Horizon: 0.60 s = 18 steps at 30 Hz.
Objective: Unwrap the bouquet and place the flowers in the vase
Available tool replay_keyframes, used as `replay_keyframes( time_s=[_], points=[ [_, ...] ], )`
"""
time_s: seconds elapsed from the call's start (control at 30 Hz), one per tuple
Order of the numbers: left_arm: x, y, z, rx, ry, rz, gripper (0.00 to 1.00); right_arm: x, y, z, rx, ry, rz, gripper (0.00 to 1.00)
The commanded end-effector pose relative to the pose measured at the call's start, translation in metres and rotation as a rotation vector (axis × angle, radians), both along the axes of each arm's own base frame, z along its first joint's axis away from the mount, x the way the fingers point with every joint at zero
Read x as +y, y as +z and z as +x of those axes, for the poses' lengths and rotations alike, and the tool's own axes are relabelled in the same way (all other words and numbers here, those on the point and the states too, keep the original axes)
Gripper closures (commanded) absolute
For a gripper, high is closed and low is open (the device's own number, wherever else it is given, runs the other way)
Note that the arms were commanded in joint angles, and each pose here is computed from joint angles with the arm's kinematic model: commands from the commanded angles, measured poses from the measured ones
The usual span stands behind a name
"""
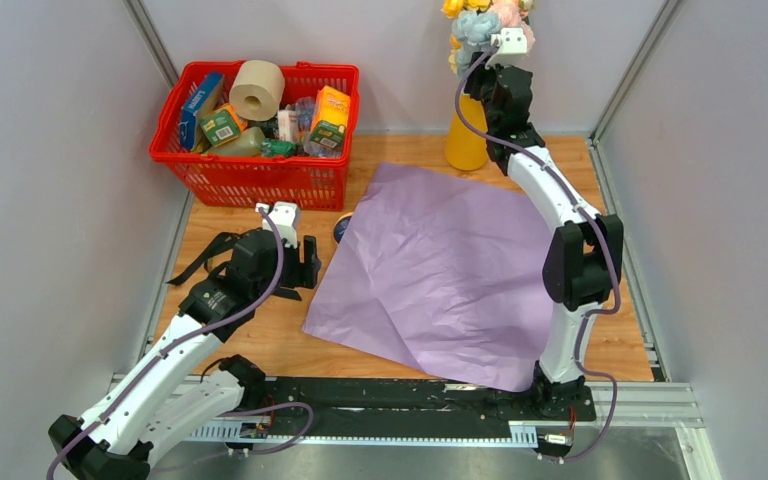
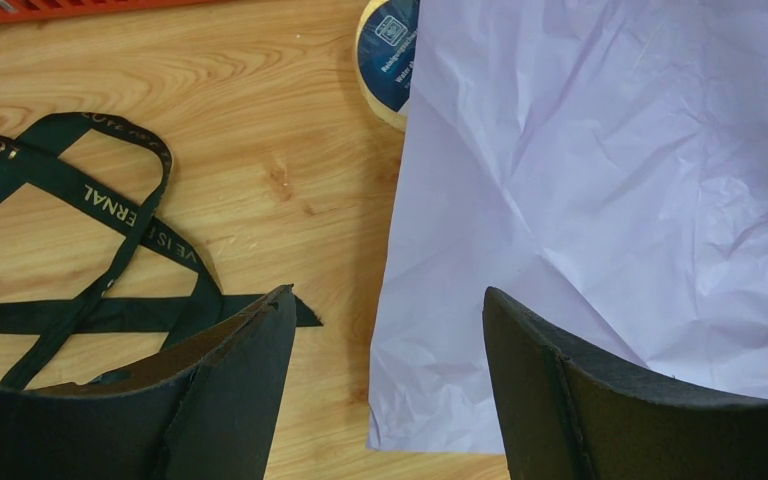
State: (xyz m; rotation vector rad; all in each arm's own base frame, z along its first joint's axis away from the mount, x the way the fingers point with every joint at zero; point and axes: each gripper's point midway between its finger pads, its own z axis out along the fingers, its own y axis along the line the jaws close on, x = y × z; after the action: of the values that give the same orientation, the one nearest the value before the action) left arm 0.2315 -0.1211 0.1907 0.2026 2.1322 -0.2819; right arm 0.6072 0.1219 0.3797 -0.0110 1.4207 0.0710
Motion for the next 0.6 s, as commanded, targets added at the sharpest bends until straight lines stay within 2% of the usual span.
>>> replay_keyframes(
  time_s=[0.0,0.13,0.27,0.37,0.43,0.57],
  points=[
    [-0.002,0.018,0.004,-0.050,-0.008,-0.015,0.23,-0.001,0.013,-0.008,-0.030,-0.003,0.006,0.51],
    [-0.003,0.018,0.004,-0.050,-0.011,-0.017,0.23,-0.004,0.030,-0.024,-0.047,0.007,0.004,0.27],
    [-0.002,0.021,0.004,-0.057,-0.010,-0.019,0.23,-0.007,0.034,-0.053,-0.029,0.029,0.013,0.16],
    [-0.002,0.021,0.003,-0.061,-0.009,-0.023,0.23,-0.010,0.028,-0.080,0.016,0.039,0.016,0.00],
    [-0.003,0.021,0.003,-0.059,-0.010,-0.028,0.23,-0.013,0.025,-0.105,0.048,0.040,0.053,0.00],
    [-0.010,0.028,0.001,-0.074,-0.047,-0.059,0.23,-0.004,-0.016,-0.156,0.233,0.106,0.183,0.00]
  ],
)
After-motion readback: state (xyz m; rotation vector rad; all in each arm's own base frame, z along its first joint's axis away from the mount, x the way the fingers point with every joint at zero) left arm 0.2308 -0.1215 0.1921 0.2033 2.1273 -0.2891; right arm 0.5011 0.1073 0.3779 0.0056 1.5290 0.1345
